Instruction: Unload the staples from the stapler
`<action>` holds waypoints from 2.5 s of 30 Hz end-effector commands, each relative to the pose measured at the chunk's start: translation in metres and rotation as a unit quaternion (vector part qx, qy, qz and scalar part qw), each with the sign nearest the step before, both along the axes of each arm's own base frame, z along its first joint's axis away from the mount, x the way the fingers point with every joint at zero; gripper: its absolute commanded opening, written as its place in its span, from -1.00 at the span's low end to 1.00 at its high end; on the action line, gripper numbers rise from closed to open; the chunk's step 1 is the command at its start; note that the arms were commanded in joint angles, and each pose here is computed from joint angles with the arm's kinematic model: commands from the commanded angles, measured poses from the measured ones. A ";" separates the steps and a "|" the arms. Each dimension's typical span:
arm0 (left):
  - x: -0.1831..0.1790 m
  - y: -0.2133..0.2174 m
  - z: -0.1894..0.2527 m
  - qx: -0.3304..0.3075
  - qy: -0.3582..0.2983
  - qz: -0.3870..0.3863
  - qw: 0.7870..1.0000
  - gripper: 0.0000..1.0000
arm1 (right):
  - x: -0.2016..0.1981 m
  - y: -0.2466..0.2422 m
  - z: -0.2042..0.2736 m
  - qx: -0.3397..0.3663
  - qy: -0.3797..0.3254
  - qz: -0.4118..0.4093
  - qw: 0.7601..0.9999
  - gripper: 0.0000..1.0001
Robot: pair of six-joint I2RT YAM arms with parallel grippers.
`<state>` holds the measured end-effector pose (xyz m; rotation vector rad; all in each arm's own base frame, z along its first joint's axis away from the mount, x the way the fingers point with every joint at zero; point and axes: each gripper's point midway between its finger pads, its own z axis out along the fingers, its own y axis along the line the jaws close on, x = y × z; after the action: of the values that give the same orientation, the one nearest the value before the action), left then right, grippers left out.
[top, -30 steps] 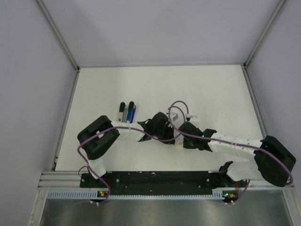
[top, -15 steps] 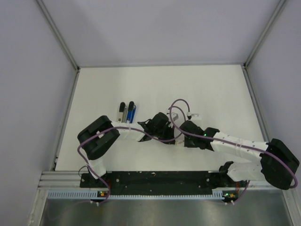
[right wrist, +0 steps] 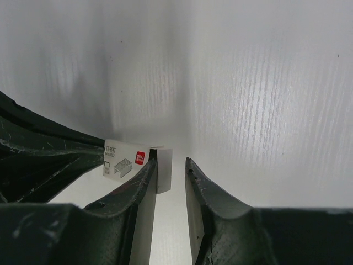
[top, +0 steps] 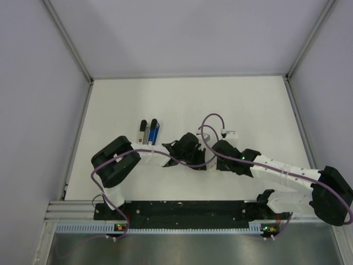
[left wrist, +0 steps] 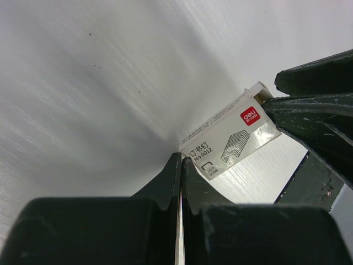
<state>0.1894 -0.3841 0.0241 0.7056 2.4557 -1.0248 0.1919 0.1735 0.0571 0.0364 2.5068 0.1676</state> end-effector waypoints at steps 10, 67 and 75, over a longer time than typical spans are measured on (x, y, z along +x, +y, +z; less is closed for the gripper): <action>0.008 0.010 0.030 0.013 -0.053 0.005 0.999 -0.85 | -0.012 -0.011 -0.019 -0.015 0.013 -0.009 1.000 -0.45; -0.006 -0.010 -0.004 0.027 0.016 0.011 0.999 -1.00 | -0.001 0.013 -0.033 0.026 0.018 0.002 1.000 -1.00; -0.014 -0.017 -0.005 0.026 0.019 0.000 0.999 -1.00 | 0.005 0.033 -0.025 0.059 0.016 0.014 0.998 -1.00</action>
<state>0.1843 -0.3885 0.0239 0.6707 2.5225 -0.9703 0.1840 0.1713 0.0168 0.0401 2.5668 0.1481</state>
